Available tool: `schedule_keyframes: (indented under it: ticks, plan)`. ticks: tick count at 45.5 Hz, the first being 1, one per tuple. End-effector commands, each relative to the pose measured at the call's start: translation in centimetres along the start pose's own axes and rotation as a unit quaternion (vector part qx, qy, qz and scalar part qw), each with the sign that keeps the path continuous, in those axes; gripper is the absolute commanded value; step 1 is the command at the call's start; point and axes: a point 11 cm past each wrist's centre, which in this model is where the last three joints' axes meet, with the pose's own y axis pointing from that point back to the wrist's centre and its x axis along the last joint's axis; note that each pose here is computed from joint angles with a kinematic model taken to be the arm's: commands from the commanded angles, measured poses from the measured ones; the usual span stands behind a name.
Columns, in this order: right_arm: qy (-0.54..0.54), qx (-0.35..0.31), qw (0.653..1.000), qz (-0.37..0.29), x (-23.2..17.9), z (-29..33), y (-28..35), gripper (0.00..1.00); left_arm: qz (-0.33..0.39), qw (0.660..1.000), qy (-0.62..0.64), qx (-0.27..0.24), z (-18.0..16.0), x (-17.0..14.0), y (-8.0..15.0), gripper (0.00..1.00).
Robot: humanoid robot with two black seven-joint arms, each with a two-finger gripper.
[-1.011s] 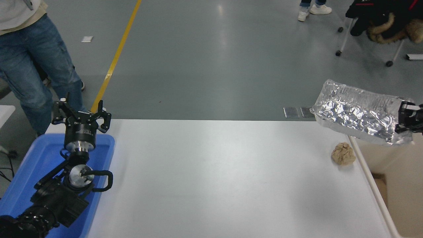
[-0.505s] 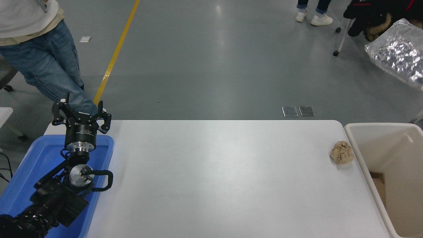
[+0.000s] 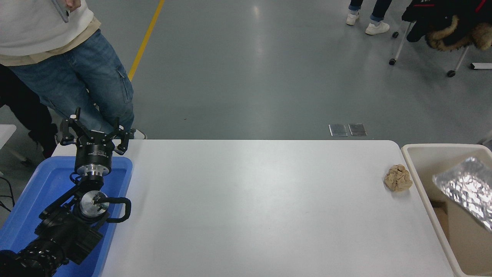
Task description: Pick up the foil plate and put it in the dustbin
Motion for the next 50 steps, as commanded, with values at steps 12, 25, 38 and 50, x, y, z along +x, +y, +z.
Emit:
schedule_keyframes:
  ticks: [12,25,38,50]
  plan:
    - [0.003,-0.011,1.0,0.002,-3.0,1.1,-1.0,0.0,0.0,1.0,0.0,0.0,0.0,0.0,0.0,0.99]
    - [-0.007,0.011,0.999,0.048,-1.3,-1.2,-0.7,1.0,0.0,1.0,0.0,0.0,0.0,0.0,0.0,0.99]
    - [-0.012,0.035,0.998,0.042,-1.6,-3.9,-0.6,1.0,0.0,1.0,0.0,0.0,0.0,0.0,0.0,0.99]
    - [-0.001,0.07,0.998,-0.001,-0.8,-8.0,1.1,1.0,-0.002,1.0,-0.001,0.001,0.0,-0.1,0.0,0.99]
